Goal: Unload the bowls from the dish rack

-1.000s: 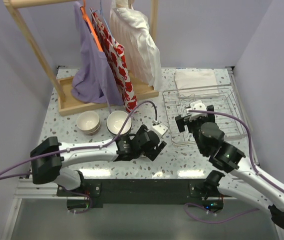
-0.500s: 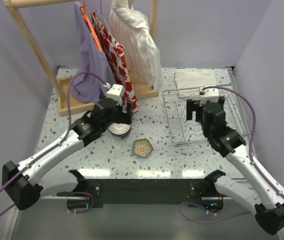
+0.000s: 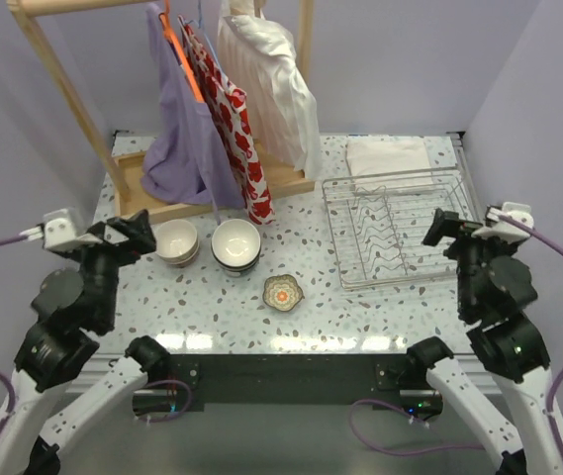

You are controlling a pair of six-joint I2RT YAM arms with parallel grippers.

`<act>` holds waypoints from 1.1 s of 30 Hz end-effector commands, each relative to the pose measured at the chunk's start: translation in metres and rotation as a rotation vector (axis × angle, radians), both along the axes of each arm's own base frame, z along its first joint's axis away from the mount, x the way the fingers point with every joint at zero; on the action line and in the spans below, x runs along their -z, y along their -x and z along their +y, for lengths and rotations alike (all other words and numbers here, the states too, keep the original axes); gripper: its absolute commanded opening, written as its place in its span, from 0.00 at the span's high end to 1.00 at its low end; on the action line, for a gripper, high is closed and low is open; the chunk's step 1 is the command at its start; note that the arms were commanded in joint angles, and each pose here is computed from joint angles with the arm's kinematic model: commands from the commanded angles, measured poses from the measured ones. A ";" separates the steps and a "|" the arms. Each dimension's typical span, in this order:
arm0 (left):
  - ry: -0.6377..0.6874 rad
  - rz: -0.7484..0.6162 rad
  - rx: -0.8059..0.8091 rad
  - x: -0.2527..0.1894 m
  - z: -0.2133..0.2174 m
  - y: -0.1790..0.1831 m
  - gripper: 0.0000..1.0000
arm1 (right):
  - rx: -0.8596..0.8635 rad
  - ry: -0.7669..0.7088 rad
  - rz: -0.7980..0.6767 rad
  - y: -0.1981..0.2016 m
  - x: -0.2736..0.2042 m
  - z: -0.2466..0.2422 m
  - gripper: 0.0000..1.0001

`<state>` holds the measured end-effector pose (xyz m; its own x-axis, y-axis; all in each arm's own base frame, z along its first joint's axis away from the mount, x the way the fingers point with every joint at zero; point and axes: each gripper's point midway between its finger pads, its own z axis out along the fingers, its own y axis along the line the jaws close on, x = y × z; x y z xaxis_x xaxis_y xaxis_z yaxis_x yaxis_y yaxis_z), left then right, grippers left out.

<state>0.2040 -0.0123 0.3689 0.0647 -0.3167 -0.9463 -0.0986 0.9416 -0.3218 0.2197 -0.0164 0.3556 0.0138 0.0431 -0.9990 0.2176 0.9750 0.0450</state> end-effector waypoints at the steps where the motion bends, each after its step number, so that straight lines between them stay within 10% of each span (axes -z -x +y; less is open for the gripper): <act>1: -0.019 -0.063 -0.155 -0.004 0.044 0.025 0.00 | 0.058 0.053 -0.100 0.016 -0.011 -0.019 0.01; 33: 0.096 -0.196 -0.287 0.009 0.100 0.077 0.00 | 0.081 0.045 -0.237 0.035 -0.005 -0.030 0.01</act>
